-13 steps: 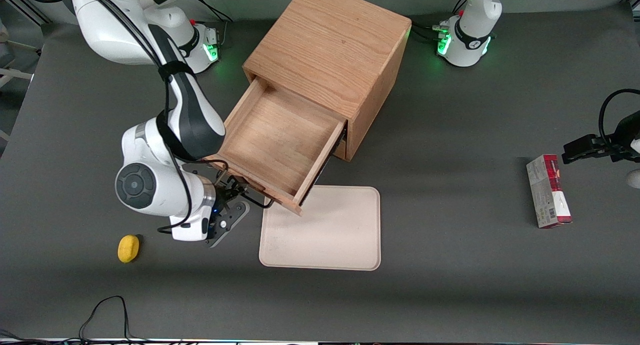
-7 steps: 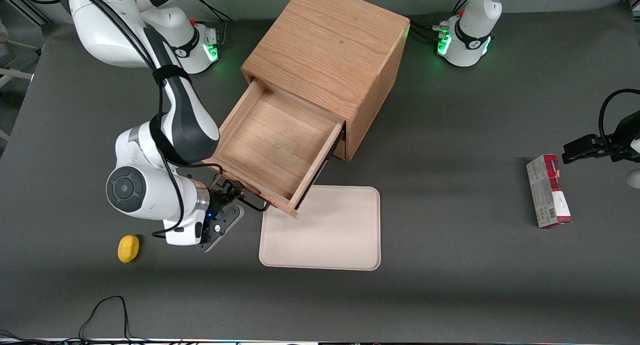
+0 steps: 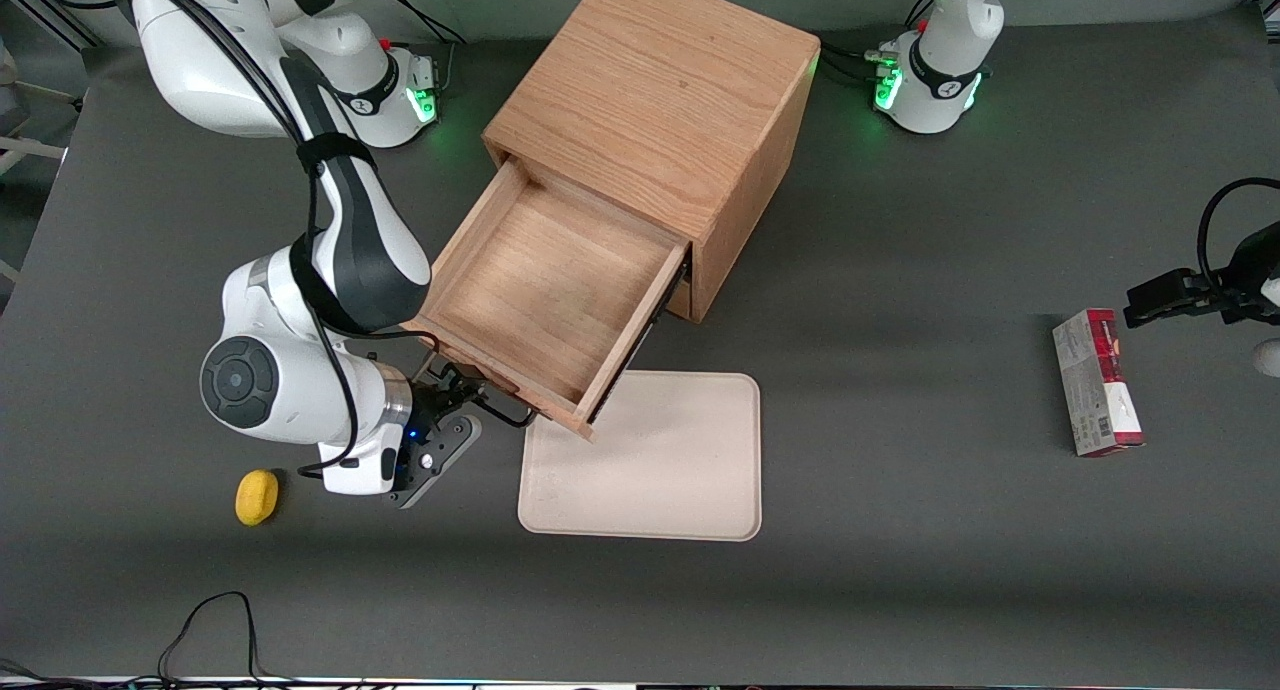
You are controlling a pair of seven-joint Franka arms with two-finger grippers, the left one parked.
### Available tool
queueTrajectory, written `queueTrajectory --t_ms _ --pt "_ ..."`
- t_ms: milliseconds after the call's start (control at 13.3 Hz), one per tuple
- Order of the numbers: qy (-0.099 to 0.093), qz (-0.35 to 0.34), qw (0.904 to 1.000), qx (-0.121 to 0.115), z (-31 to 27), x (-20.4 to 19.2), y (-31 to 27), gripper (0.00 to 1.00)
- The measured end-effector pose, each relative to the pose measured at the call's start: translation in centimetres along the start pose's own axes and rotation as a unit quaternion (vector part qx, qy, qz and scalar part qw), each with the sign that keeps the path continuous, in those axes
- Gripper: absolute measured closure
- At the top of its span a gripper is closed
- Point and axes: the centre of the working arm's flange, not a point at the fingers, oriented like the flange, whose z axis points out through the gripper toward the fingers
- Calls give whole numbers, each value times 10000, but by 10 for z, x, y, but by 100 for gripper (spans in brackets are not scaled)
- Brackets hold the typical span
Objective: Open upper drawer
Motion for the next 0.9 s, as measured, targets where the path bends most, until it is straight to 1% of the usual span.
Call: queueTrajectory --t_ms 150,226,451,602,752,902 --pt "-9 -26 10000 19 -23 -1 -2 0" --pt "-74 -37 9999 61 -36 -3 -3 0" --pt "-368 16 9990 236 -67 -22 1 0" --pt "-463 108 9984 309 -92 -42 9 0" --pt "-477 325 9980 253 -116 -70 19 0" --pt "-562 703 9959 116 -130 -106 43 0"
